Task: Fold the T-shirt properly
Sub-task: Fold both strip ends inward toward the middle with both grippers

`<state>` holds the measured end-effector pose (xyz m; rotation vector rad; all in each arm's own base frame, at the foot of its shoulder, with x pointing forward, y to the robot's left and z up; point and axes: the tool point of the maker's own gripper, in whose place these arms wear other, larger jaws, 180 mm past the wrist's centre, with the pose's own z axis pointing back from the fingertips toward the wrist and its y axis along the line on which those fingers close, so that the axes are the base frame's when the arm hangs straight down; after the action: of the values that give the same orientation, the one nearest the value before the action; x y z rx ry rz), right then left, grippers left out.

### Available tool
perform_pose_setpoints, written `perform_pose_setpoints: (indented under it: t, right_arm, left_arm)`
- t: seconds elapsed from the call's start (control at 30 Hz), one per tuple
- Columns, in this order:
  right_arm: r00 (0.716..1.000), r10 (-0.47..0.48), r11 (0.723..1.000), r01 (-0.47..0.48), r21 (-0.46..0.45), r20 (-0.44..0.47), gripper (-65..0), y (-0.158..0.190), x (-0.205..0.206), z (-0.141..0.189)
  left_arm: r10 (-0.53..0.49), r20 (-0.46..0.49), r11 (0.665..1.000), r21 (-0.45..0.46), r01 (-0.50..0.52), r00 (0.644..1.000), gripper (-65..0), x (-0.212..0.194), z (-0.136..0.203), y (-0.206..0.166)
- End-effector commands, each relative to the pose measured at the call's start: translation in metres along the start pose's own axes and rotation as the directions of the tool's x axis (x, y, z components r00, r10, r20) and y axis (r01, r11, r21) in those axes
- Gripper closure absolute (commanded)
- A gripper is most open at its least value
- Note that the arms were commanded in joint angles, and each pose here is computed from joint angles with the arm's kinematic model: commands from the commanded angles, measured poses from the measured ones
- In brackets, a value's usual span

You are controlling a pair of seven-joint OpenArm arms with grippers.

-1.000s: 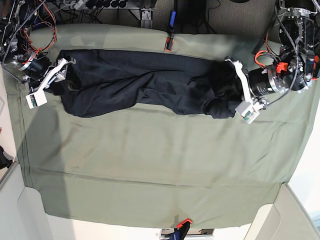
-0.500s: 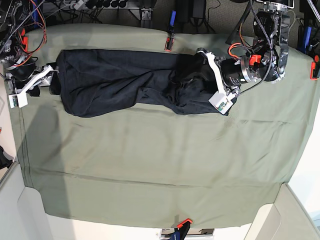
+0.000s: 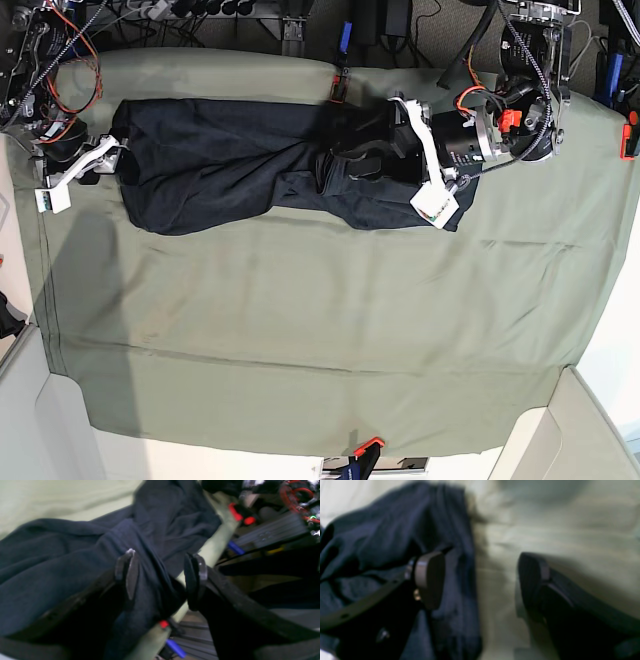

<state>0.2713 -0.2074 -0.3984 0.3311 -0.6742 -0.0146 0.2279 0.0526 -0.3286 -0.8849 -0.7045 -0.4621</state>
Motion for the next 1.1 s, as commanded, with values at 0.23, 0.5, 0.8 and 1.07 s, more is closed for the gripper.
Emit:
perform_pose_setpoints:
  t: [0.23,0.5,0.8,1.07]
  right_arm:
    - [0.998,0.054,0.991,-0.050,0.126,-0.028,-44.9,0.051,-0.006,-0.019]
    - [1.000,-0.019,0.973,0.021,0.229,-0.013,-44.7,0.100,-0.014,-0.034]
    - [1.000,0.003,0.975,0.001,0.221,-0.017,-9.6,0.103,-0.016,-0.037]
    - [0.997,0.065,0.990,-0.070,0.123,0.043,0.0,0.061,0.002,-0.025]
  left_arm:
    - [-0.008,0.057,0.999,-0.037,0.010,0.998,-32.2,0.016,0.003,-0.007]
    - [-0.024,0.032,1.000,-0.007,0.024,0.999,-32.2,0.011,0.003,-0.002]
    - [-0.034,0.026,0.999,0.026,0.034,0.999,-32.2,0.011,0.006,0.005]
    - [-0.043,0.137,0.990,0.140,0.024,0.990,-32.2,0.038,0.037,0.035]
